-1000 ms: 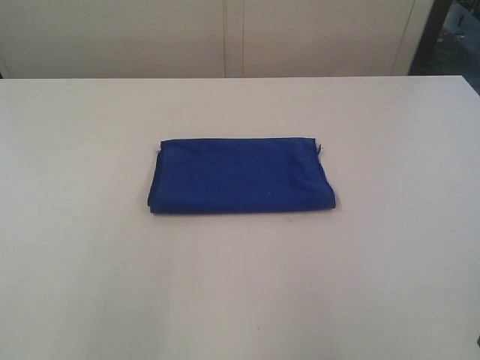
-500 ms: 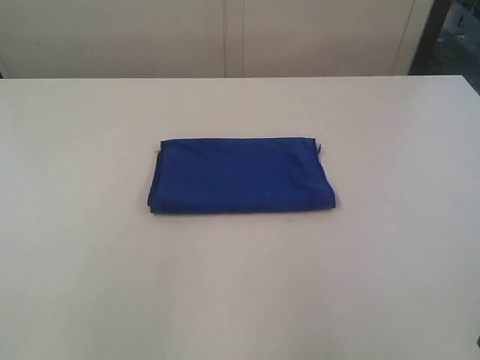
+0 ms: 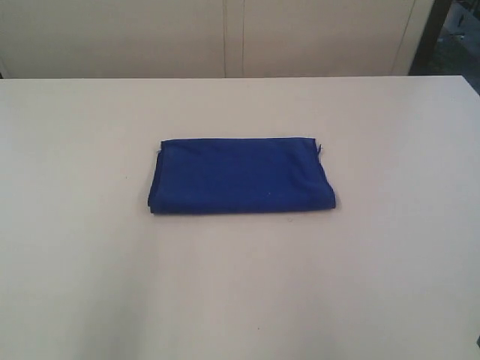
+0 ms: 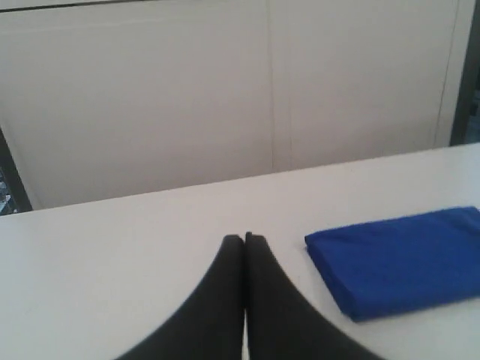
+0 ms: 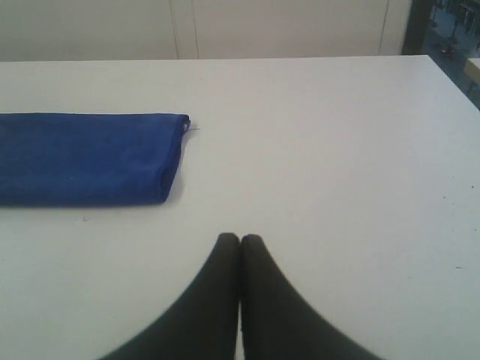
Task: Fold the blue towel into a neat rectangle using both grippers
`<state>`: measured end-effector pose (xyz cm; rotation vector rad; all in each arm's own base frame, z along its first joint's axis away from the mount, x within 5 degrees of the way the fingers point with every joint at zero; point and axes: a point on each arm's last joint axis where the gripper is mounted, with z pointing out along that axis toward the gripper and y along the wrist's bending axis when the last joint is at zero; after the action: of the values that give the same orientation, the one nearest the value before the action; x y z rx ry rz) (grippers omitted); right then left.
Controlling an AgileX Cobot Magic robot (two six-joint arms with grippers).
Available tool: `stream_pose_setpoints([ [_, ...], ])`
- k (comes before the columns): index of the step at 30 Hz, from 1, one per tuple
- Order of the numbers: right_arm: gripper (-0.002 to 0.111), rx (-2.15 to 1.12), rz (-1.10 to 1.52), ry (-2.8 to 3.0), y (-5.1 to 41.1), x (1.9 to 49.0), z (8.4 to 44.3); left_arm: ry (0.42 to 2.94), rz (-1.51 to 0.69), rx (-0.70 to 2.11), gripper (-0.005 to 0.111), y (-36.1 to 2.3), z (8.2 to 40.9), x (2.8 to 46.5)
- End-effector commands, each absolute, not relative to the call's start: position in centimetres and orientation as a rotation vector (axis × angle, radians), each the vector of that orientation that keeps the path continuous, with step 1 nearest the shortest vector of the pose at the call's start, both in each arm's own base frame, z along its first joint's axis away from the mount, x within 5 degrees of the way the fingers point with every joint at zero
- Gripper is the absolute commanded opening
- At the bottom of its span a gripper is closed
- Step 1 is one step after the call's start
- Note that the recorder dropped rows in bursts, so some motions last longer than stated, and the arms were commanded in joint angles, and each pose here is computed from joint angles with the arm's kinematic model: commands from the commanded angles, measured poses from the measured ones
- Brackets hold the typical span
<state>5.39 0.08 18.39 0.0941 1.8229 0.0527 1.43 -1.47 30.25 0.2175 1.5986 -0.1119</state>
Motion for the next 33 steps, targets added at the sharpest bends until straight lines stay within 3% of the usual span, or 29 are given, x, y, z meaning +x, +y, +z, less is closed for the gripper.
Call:
stream_pose_setpoints([
  [1,0.0,0.1,0.042,1.82,0.0,5.4,18.3,1.657,-0.061,0.306,0.0,-1.6,29.5,1.3],
  [8,0.0,0.1,0.042,1.82,0.0,5.4,18.3,1.69,-0.001,0.325,0.0,-1.3,28.8,1.5],
  [24,0.0,0.1,0.042,1.82,0.0,5.4,18.3,1.967,0.049,0.195,0.0,-0.3,20.8,3.9],
  [33,0.0,0.1,0.042,1.82,0.0,5.4,18.3,1.984,0.049,0.195,0.0,-0.3,18.4,4.5],
])
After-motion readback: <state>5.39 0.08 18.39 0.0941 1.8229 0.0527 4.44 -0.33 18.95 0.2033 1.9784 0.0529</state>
